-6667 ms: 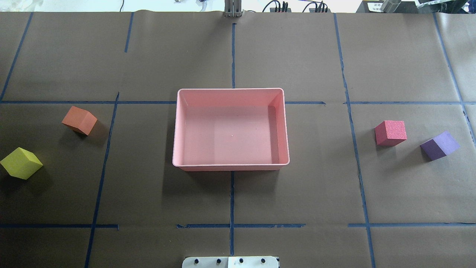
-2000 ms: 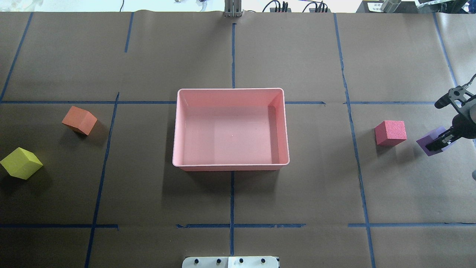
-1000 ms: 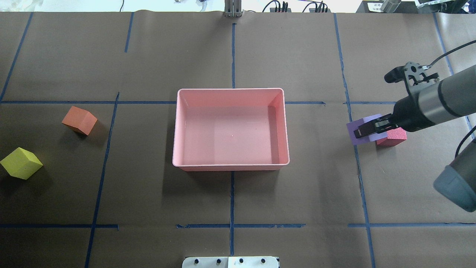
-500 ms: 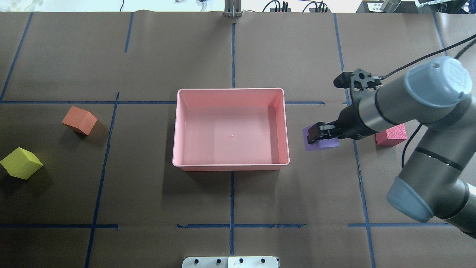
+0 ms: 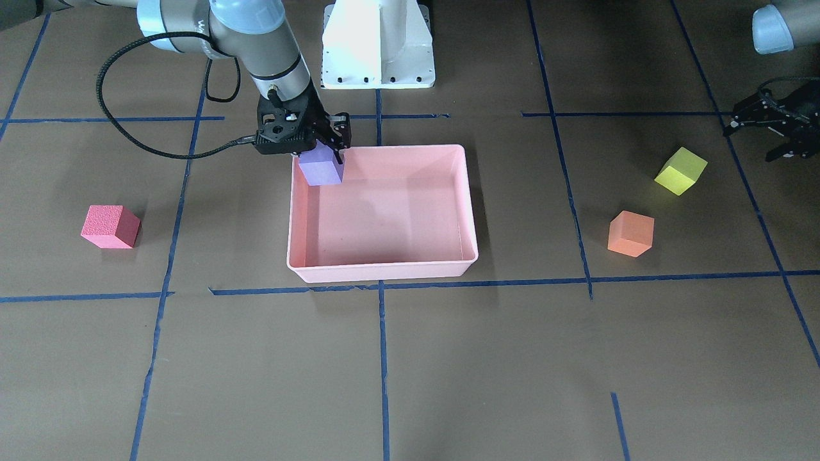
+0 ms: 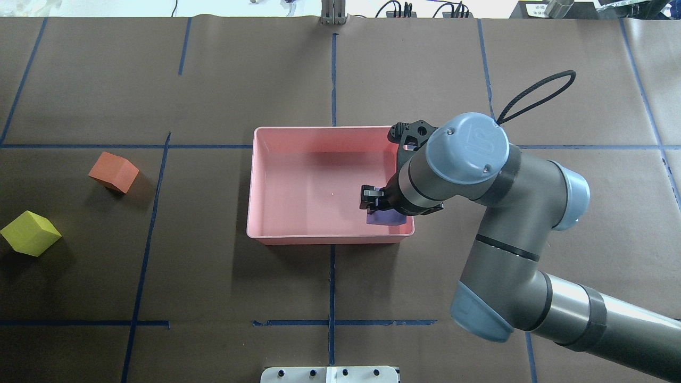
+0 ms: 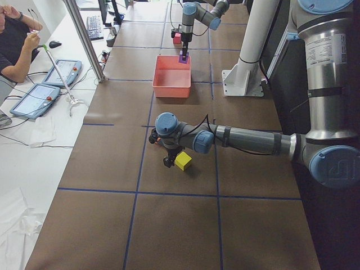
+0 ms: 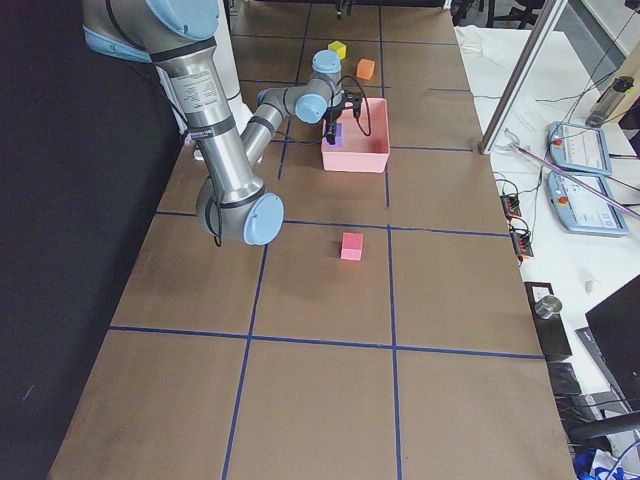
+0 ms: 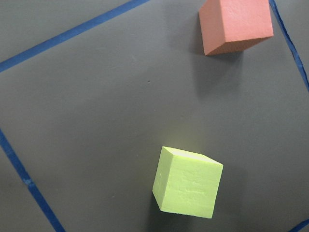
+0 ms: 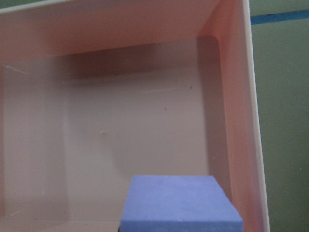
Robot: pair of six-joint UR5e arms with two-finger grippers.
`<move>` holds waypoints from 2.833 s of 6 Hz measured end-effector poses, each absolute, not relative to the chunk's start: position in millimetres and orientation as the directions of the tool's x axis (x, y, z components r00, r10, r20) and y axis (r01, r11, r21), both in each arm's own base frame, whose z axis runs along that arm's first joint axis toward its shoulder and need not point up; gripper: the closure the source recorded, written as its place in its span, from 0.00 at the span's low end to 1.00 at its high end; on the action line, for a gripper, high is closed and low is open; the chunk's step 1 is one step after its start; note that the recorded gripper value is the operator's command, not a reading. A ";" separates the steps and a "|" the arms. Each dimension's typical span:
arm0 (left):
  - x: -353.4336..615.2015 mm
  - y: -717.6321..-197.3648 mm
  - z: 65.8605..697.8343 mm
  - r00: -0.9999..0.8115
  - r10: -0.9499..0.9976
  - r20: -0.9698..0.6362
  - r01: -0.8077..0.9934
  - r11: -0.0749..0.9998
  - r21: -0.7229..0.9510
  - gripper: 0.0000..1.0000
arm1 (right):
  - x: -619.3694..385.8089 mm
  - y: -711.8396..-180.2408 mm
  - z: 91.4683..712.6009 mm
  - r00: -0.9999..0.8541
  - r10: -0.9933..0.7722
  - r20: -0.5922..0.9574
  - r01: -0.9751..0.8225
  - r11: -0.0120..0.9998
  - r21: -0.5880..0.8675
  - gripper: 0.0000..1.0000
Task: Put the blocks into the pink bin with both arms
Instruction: 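Carry the purple cube into the pink bin with the right gripper, then release the purple cube in the bin while left gripper reaches yellow cube, then lift the yellow cube with left gripper while right gripper nears pink cube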
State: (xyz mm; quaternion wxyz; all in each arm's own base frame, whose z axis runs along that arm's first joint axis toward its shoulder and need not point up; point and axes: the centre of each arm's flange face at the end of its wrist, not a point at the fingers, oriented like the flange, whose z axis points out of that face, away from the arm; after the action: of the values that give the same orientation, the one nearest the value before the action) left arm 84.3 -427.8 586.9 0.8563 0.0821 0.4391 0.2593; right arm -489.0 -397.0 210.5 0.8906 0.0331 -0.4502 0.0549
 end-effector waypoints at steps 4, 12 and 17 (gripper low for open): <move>167.0 -415.2 587.6 0.552 0.564 -0.615 -0.445 0.822 0.354 0.00 | -494.5 -400.1 200.2 0.579 0.126 0.805 -0.198 0.980 -0.011 0.00; 226.1 -400.6 627.5 0.551 0.601 -0.579 -0.496 0.794 0.352 0.77 | -480.0 -401.0 195.0 0.564 0.125 0.816 -0.208 0.978 -0.005 0.00; 257.8 -439.9 498.6 0.556 0.484 -0.676 -0.343 0.874 0.343 0.87 | -365.7 -380.8 243.3 0.554 0.156 0.818 -0.267 0.964 -0.003 0.00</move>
State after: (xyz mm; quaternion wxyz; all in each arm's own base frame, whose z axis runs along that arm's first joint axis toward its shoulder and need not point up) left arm 257.8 -439.9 498.6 0.8777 0.0861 0.4083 0.2356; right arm -365.7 -380.8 243.3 0.8792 0.0607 -0.4569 0.1202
